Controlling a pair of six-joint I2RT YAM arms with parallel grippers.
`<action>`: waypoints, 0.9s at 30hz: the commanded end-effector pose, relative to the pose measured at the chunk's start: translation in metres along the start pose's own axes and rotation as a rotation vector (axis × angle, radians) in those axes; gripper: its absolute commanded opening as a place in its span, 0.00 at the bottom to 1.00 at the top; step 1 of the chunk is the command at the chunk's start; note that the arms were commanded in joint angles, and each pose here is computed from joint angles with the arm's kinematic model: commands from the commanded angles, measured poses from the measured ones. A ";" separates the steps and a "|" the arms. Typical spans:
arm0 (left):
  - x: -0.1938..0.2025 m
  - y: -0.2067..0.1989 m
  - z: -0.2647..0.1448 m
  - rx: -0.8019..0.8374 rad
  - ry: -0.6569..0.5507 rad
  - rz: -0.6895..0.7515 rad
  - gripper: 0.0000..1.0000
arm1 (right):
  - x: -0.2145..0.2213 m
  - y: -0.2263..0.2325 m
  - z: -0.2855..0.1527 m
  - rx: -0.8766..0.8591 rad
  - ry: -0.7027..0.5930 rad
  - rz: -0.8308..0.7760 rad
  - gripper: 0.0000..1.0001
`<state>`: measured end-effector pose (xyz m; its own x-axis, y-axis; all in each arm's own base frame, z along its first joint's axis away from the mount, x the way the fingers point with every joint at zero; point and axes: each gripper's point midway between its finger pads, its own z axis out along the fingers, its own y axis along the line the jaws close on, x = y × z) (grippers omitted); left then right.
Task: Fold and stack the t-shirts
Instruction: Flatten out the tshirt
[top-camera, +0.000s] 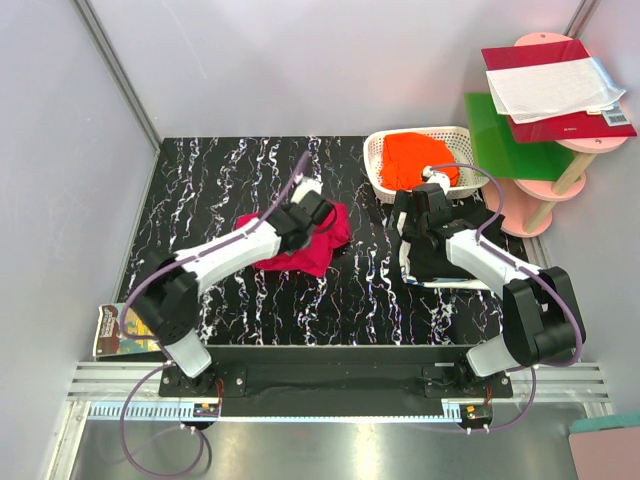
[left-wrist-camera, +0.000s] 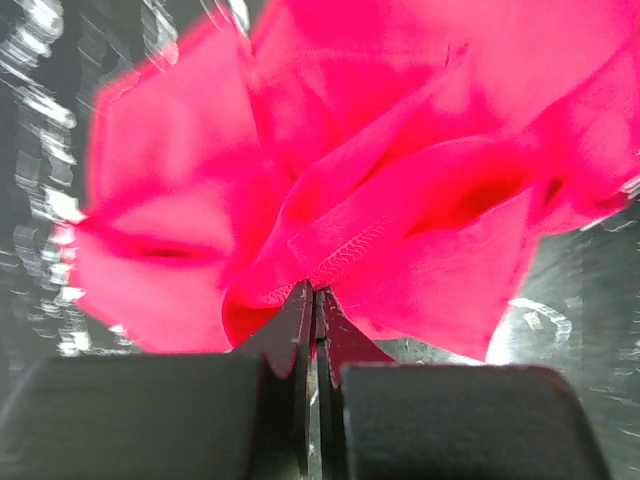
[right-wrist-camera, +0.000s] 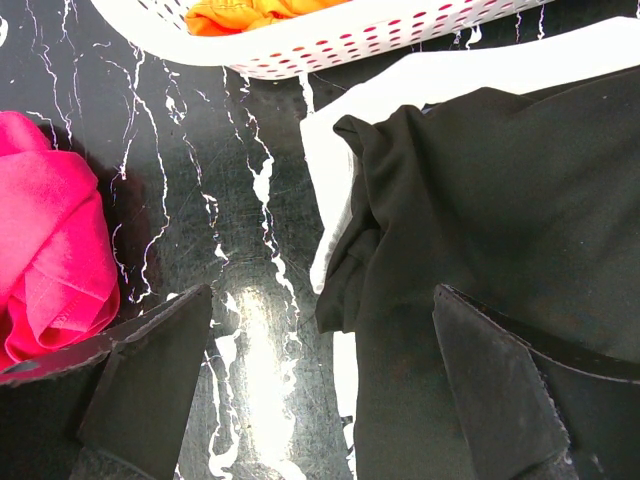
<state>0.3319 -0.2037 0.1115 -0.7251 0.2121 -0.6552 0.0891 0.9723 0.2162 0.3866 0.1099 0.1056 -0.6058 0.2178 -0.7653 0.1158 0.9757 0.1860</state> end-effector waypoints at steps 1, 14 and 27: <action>-0.101 0.053 -0.095 -0.043 -0.257 -0.132 0.00 | -0.020 0.011 -0.008 -0.048 -0.055 0.019 1.00; -0.166 0.076 -0.309 0.543 -0.535 -0.232 0.00 | -0.028 0.043 -0.035 -0.241 -0.055 0.051 1.00; -0.194 0.028 -0.442 0.977 -0.728 -0.109 0.00 | -0.015 0.027 -0.030 -0.178 -0.043 0.048 1.00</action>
<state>0.1889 -0.3120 0.4868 -0.4154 0.0136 -0.9095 0.7424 0.5829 -0.3304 0.3741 0.1372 0.1312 -0.6033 0.2564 -0.7552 -0.0045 0.9458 0.3247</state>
